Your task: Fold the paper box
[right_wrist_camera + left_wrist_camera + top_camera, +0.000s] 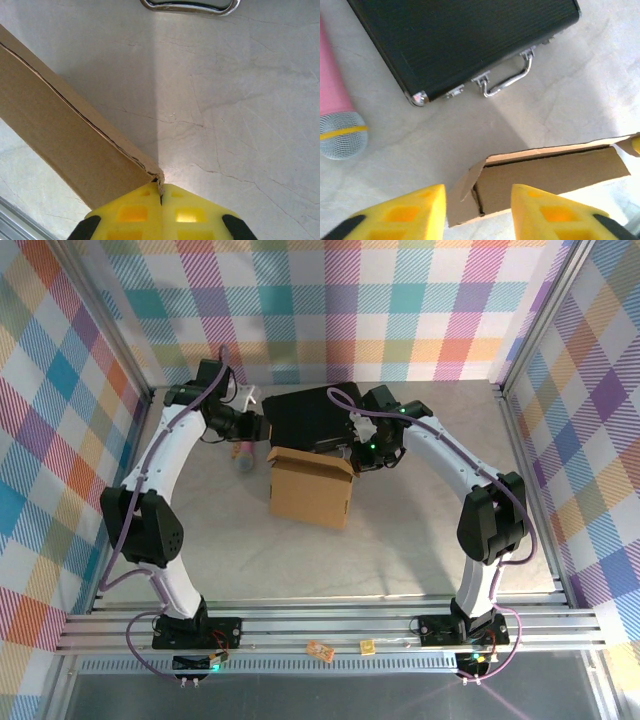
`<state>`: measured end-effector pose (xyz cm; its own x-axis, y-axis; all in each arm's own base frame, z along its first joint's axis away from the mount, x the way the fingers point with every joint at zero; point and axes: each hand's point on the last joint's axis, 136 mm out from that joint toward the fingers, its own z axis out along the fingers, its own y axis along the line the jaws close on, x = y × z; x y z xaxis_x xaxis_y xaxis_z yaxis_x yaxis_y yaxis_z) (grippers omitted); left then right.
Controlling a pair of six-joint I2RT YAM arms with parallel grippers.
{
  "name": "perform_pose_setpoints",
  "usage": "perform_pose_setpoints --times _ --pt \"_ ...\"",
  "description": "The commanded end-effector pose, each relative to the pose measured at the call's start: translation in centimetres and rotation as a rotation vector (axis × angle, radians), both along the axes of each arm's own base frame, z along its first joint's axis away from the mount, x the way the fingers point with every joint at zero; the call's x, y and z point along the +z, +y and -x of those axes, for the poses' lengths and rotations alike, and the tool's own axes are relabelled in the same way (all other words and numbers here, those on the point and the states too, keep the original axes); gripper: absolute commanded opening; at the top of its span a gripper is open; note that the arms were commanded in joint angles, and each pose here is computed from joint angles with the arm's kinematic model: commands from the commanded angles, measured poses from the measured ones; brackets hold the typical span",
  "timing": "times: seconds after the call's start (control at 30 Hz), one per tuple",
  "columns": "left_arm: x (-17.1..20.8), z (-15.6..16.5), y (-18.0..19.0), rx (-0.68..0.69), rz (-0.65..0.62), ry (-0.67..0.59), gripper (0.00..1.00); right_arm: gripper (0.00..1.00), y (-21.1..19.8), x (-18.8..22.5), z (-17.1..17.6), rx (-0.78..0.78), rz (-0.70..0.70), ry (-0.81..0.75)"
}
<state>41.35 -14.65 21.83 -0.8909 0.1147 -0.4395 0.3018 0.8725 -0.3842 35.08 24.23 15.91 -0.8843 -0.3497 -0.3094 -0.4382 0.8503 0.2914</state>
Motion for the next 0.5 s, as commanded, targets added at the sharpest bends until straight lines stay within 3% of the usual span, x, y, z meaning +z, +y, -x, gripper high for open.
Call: perform_pose_setpoints --times 0.0,0.47 --pt "-2.6 1.3 -1.4 -0.116 0.035 0.092 0.32 0.00 0.2 0.5 -0.3 0.027 -0.018 -0.004" --pt "-4.6 1.5 -1.1 -0.174 -0.011 0.096 0.27 0.00 0.4 0.4 -0.6 0.026 -0.030 0.008"
